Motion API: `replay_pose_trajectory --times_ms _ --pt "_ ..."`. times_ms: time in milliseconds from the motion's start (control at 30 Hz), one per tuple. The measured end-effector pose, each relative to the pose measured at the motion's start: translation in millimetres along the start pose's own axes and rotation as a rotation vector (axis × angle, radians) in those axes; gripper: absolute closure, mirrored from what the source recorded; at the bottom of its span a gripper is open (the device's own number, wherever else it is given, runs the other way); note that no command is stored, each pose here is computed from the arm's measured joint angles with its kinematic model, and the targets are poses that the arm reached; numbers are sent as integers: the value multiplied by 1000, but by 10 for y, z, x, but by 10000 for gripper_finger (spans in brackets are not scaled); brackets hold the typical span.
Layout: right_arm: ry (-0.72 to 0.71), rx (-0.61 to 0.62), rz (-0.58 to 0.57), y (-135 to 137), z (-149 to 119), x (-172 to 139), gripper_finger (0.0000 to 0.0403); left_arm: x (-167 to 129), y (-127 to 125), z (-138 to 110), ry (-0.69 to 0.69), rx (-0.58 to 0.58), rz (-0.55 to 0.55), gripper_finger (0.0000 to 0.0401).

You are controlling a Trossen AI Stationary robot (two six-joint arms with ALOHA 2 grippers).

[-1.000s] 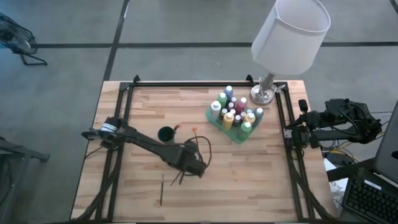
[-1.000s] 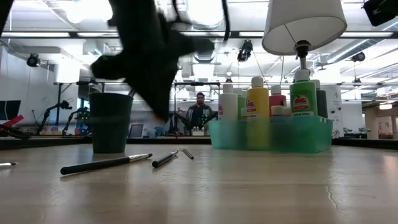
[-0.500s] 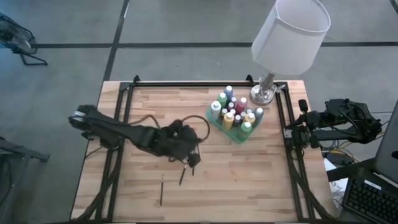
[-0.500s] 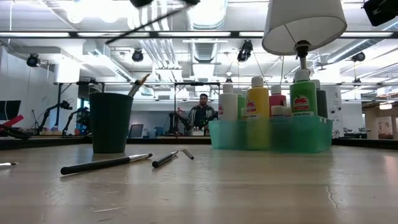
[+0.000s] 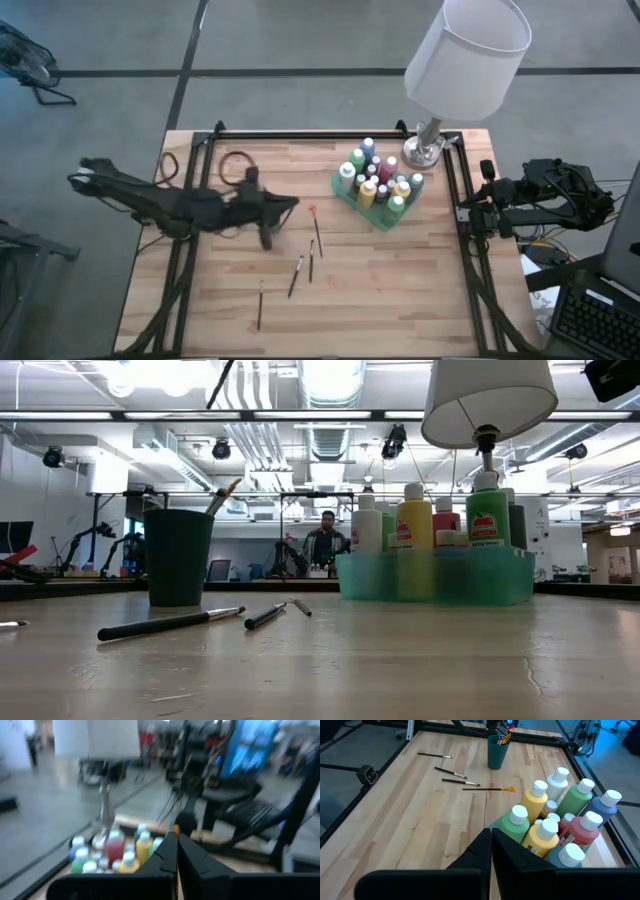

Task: Pick & Place Paint Supplies
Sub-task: Put the orange paint brush into the green cup

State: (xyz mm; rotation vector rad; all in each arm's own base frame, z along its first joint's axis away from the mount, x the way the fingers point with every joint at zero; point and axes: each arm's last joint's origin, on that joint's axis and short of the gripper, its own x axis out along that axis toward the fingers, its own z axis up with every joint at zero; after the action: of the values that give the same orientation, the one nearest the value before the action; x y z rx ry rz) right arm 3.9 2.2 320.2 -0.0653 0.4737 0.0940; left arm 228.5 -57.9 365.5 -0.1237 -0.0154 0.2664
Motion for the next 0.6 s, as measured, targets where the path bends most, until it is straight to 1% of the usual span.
replay_pose_trajectory --times_ms 133,267,433,600 --pt "0 0 0 0 0 1 394 -223 164 -189 -142 6 -47 400" --pt "1 0 0 0 -1 1 394 -442 331 -385 -230 59 -50 400" --pt "0 0 0 0 0 0 394 -610 470 -673 -252 156 -66 400" --pt "0 0 0 0 -1 1 394 -691 557 -917 -252 166 -60 400"
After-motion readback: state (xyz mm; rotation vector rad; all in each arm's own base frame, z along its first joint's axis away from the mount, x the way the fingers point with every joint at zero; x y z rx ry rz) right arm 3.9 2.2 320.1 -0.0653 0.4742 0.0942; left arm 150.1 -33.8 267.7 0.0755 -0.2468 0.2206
